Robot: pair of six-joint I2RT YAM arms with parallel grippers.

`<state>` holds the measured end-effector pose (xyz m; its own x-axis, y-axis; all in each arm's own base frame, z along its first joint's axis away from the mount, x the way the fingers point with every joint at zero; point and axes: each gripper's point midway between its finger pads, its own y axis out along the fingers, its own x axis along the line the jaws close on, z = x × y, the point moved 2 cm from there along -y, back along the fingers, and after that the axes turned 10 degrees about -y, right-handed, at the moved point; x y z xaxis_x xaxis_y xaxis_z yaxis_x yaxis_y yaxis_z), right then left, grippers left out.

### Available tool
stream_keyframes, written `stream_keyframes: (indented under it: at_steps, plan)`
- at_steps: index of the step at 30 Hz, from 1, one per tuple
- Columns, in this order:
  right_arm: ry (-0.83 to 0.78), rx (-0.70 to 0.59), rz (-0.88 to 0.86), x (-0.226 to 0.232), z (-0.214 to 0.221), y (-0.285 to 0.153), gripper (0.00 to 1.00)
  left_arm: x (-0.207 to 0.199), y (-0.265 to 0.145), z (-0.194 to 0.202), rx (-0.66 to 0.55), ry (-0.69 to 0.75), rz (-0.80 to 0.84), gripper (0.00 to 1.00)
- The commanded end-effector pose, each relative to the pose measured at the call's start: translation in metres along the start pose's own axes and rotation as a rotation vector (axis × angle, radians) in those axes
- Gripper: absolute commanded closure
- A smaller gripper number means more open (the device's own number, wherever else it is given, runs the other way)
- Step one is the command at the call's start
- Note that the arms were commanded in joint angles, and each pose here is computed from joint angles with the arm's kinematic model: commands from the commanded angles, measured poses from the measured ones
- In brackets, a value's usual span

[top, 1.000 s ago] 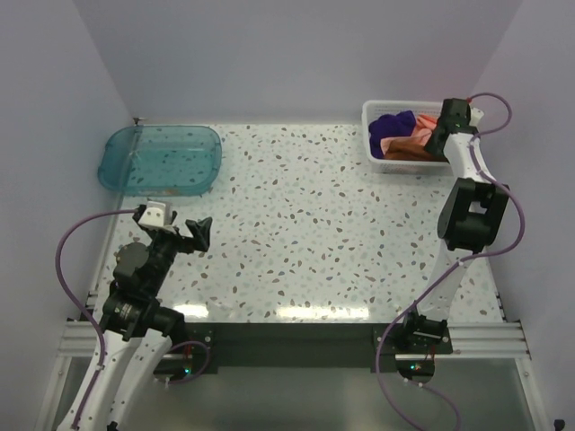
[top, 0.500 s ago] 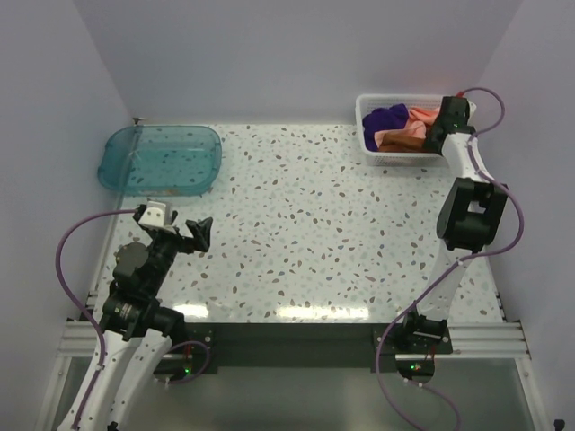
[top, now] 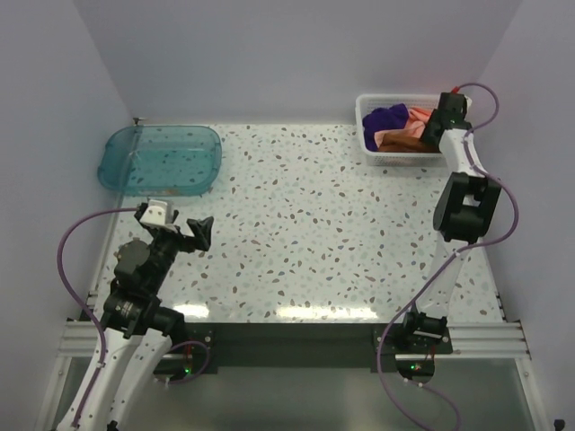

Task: Fold and stack the towels
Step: Grab crumpled towel

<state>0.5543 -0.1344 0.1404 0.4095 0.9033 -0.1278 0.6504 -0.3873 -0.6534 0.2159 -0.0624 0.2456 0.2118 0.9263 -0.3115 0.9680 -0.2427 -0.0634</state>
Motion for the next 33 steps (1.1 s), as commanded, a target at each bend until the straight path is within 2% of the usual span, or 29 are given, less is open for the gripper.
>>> stream_keyframes:
  at_steps: [1, 4, 7, 8, 10, 18, 24, 30, 33]
  plan:
    - [0.005, 0.012, -0.023, 0.008, 0.001, 0.013, 0.47, -0.001, 0.004, -0.007, -0.029, 0.018, 0.012, 0.0]
    - [0.015, 0.022, -0.028, 0.01, 0.007, 0.016, 0.5, -0.001, 0.004, -0.007, -0.029, 0.02, 0.012, 0.0]
    - [0.019, -0.017, -0.033, 0.008, -0.002, 0.007, 0.73, -0.001, 0.004, -0.007, -0.029, 0.02, 0.014, 0.0]
    - [0.02, -0.024, -0.032, 0.006, -0.003, 0.004, 0.88, -0.001, 0.004, -0.007, -0.03, 0.018, 0.014, 0.0]
    - [0.02, -0.075, -0.038, 0.004, -0.02, -0.012, 1.0, -0.002, 0.003, -0.007, -0.032, 0.02, 0.017, 0.0]
    - [0.023, -0.301, -0.055, -0.014, -0.096, -0.093, 1.0, -0.003, 0.002, -0.008, -0.037, 0.017, 0.021, 0.0]
    - [0.025, -0.464, -0.15, -0.008, -0.139, -0.16, 1.0, -0.002, 0.002, -0.009, -0.037, 0.018, 0.021, 0.0]
    - [-0.051, -0.572, -0.282, 0.026, -0.16, -0.226, 1.0, -0.002, 0.002, -0.009, -0.04, 0.018, 0.017, 0.0]
    - [-0.101, -0.654, -0.354, 0.048, -0.171, -0.276, 1.0, -0.002, 0.002, -0.01, -0.042, 0.016, 0.016, 0.0]
